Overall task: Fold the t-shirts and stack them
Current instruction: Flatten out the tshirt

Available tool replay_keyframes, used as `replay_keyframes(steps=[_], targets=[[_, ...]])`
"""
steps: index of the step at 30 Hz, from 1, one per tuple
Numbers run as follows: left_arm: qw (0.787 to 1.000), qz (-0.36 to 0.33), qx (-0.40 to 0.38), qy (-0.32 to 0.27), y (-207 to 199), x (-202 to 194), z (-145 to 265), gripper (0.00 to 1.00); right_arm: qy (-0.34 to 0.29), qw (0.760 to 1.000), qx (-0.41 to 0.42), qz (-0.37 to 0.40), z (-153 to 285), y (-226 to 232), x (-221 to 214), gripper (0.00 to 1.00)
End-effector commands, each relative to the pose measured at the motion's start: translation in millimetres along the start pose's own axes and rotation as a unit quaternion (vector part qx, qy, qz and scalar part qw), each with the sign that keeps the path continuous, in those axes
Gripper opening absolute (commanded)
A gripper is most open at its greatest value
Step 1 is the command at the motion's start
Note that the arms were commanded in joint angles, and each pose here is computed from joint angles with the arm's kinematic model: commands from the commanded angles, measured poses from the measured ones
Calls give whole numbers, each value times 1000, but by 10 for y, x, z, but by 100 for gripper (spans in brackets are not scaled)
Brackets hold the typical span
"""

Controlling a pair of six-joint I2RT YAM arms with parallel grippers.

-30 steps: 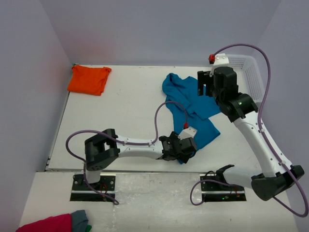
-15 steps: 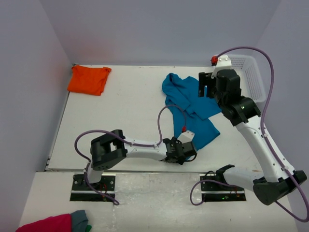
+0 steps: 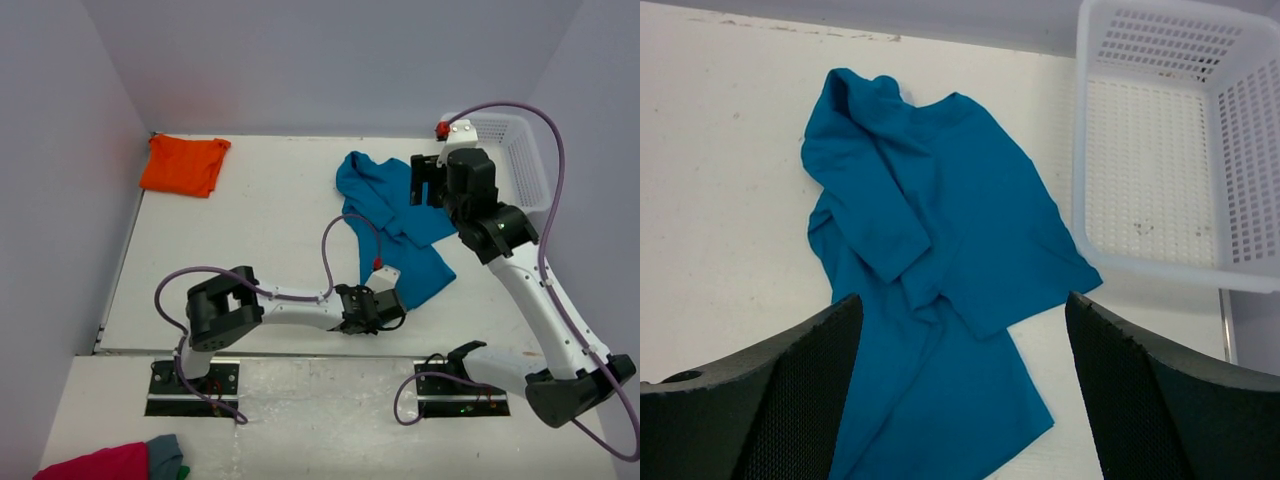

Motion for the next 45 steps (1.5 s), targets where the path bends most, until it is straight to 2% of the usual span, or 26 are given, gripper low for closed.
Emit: replay_keyframes(steps=[1,5,12,16,22,26,28,29,30,33,35,37,41,45], targets=[[997,24,68,14,478,-55,54,0,-11,1000,1,-13,-31,24,97,83],[991,50,126,-8,896,34,326,0,15,1000,9,-11,-174,104,48,83],[970,162,169,-66,1721,425,921,0,112,993,34,19,-582,336,-222,83],[948,211,224,-87,2259,657,994,0,145,988,55,22,-763,463,-319,82],[934,231,256,-94,2699,975,936,0,160,981,111,21,-815,632,-365,82],[928,234,279,-76,2933,1112,805,1,205,972,111,24,-812,657,-562,82],[928,247,270,-77,2994,1189,739,6,229,966,116,14,-781,696,-711,82],[930,242,267,-76,3000,1210,715,14,232,965,118,7,-733,702,-748,81],[931,244,263,-71,3000,1223,659,17,250,960,124,-10,-701,750,-888,81],[933,240,260,-72,2983,1283,607,58,253,955,133,-81,-600,837,-963,78],[933,238,257,-77,2980,1313,620,70,260,945,155,-126,-572,964,-1074,76],[932,240,259,-85,2986,1330,655,72,281,933,148,-171,-502,1051,-1261,73],[929,237,261,-109,3007,1384,825,73,277,933,103,-207,-445,1100,-1486,73],[926,231,271,-126,3050,1377,989,73,293,916,89,-259,-384,1194,-1756,73]])
Point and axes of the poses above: each gripper's point midway between its finger pads, its own z axis back along the fingers, its own y axis along the line the jaws close on, x = y × z, the point moved 6 cm from there along z, back along the fingers, and after that the axes turned 12 degrees about z, right-handed, at the moved point
